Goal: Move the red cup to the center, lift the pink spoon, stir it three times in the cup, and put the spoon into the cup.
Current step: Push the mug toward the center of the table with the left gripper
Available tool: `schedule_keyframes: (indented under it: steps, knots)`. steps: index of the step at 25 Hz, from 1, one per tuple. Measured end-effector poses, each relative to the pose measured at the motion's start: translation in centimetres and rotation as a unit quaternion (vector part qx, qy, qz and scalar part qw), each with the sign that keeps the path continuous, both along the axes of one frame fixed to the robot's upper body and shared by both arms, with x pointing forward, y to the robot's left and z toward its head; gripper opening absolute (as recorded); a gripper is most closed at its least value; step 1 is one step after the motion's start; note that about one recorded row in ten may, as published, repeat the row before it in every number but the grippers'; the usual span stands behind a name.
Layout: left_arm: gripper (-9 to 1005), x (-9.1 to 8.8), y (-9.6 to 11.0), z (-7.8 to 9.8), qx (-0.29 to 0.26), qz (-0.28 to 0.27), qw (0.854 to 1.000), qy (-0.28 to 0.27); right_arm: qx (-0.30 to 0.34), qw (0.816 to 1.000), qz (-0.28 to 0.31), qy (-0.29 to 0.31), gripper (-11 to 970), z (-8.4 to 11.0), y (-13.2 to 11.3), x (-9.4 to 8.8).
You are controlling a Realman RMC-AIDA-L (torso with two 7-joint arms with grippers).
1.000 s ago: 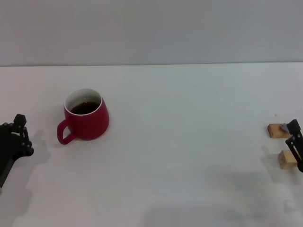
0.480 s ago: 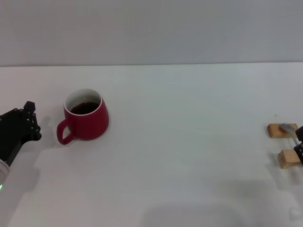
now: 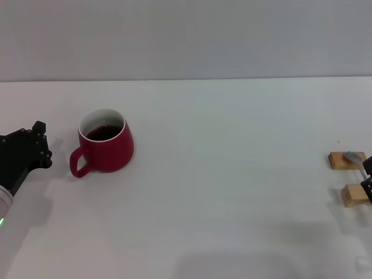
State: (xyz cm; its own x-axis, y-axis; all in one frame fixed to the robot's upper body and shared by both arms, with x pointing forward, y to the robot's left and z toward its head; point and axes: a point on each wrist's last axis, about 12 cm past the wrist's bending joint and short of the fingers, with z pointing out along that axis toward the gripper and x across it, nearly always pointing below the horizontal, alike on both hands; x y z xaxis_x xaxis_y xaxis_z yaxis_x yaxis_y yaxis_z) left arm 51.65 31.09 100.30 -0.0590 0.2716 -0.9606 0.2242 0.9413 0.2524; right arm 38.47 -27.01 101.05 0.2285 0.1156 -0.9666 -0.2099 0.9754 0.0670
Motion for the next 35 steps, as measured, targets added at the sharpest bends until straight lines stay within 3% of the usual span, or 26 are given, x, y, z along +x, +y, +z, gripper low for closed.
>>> schedule_keyframes:
  steps: [16, 35]
  knots:
    - [-2, 2.2, -1.2, 0.2, 0.049, -0.037, 0.998, 0.025, -0.001, 1.0, -0.005, -0.002, 694, 0.0, -0.3, -0.3]
    - [-2, 2.0, -2.2, 0.0, 0.076, -0.077, 0.994, 0.026, -0.001, 1.0, -0.006, -0.002, 694, 0.0, -0.3, -0.2]
